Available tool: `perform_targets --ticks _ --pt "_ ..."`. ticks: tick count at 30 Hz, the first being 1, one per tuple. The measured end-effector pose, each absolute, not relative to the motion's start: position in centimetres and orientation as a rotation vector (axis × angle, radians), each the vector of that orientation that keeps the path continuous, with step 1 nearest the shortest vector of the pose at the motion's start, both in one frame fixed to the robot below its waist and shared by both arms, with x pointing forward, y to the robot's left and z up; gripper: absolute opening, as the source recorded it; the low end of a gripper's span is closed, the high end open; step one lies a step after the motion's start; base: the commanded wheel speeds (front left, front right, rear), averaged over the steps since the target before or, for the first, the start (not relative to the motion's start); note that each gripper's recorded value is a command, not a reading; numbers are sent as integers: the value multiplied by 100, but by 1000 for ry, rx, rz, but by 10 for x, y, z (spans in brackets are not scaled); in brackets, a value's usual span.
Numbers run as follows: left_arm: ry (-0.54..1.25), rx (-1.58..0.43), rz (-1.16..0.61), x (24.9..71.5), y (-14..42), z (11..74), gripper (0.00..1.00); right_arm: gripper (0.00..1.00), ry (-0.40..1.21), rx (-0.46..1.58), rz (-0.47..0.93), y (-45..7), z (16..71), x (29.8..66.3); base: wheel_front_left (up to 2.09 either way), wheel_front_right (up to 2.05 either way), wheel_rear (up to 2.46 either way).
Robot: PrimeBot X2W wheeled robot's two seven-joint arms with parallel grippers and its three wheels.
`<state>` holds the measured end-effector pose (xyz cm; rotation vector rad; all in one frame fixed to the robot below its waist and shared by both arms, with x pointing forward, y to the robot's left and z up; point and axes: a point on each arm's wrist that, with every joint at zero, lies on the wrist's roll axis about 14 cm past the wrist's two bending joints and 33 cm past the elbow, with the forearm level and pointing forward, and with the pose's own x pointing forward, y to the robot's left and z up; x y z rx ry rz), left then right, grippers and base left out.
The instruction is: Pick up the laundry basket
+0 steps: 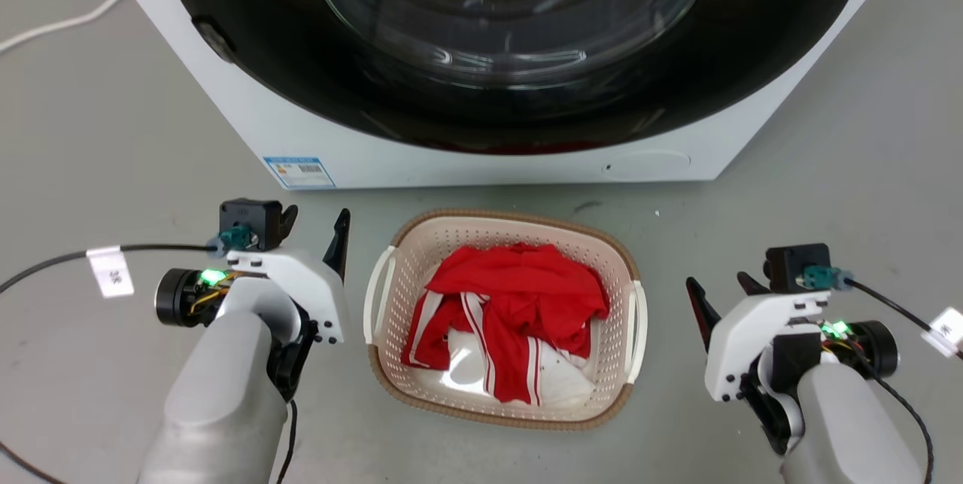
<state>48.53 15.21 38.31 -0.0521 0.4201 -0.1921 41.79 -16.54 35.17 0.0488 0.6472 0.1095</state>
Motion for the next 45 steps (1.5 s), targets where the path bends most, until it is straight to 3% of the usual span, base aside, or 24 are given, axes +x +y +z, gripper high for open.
perform_targets --ticks 22,45 --pt "969 -77 -312 481 132 260 100 100 1158 182 114 -154 240 398 0 0 0" --pt "1227 1 -331 483 142 162 100 100 1375 222 151 -138 168 405 0 0 0"
